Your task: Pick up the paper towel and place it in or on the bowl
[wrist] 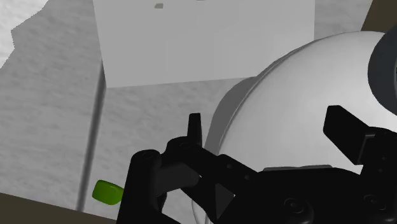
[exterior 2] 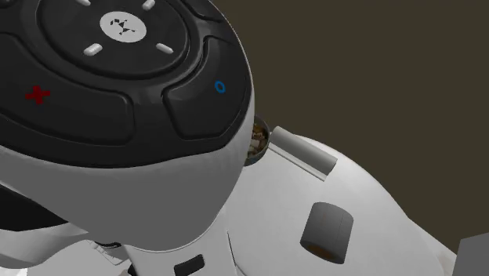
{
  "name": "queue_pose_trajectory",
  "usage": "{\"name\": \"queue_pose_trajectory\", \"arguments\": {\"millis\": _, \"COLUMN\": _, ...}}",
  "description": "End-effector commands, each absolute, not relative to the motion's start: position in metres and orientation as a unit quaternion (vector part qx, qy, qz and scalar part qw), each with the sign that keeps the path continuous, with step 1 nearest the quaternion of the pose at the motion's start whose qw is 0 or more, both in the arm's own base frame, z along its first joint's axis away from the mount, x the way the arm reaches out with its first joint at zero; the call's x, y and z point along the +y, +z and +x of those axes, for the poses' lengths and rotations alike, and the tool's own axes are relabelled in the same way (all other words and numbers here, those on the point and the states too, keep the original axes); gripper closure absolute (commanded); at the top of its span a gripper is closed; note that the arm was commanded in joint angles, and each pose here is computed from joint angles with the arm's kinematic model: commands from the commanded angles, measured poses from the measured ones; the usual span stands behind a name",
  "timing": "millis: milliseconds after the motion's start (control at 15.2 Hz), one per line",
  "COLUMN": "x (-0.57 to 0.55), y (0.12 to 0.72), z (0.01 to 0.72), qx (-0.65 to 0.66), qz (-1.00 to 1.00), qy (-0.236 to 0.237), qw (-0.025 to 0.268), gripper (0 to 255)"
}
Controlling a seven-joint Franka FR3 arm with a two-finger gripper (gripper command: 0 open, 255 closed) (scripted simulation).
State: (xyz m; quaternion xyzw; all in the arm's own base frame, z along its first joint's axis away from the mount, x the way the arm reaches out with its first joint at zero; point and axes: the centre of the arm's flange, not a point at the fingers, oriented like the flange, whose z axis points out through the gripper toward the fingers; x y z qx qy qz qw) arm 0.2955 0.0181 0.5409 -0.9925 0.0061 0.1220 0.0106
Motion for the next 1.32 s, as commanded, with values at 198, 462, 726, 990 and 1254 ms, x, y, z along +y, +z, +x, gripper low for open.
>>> {"name": "queue_pose_trajectory", "arguments": {"millis": 198, "x": 0.051, "y": 0.524, "z": 0.303, "qx": 0.010, "qz": -0.994, "qy": 0.111, "qw": 0.012, "gripper": 0}}
{"name": "queue_pose_trajectory", "arguments": {"millis": 462, "x": 0.095, "y": 0.502, "z": 0.314, "qx": 0.015, "qz": -0.995, "qy": 0.096, "qw": 0.014, "gripper": 0}}
{"name": "queue_pose_trajectory", "arguments": {"millis": 726, "x": 0.139, "y": 0.481, "z": 0.326, "qx": 0.020, "qz": -0.996, "qy": 0.080, "qw": 0.017, "gripper": 0}}
{"name": "queue_pose_trajectory", "arguments": {"millis": 990, "x": 0.183, "y": 0.459, "z": 0.339, "qx": 0.025, "qz": -0.997, "qy": 0.065, "qw": 0.019, "gripper": 0}}
{"name": "queue_pose_trajectory", "arguments": {"millis": 1254, "x": 0.227, "y": 0.439, "z": 0.353, "qx": 0.030, "qz": -0.998, "qy": 0.050, "qw": 0.021, "gripper": 0}}
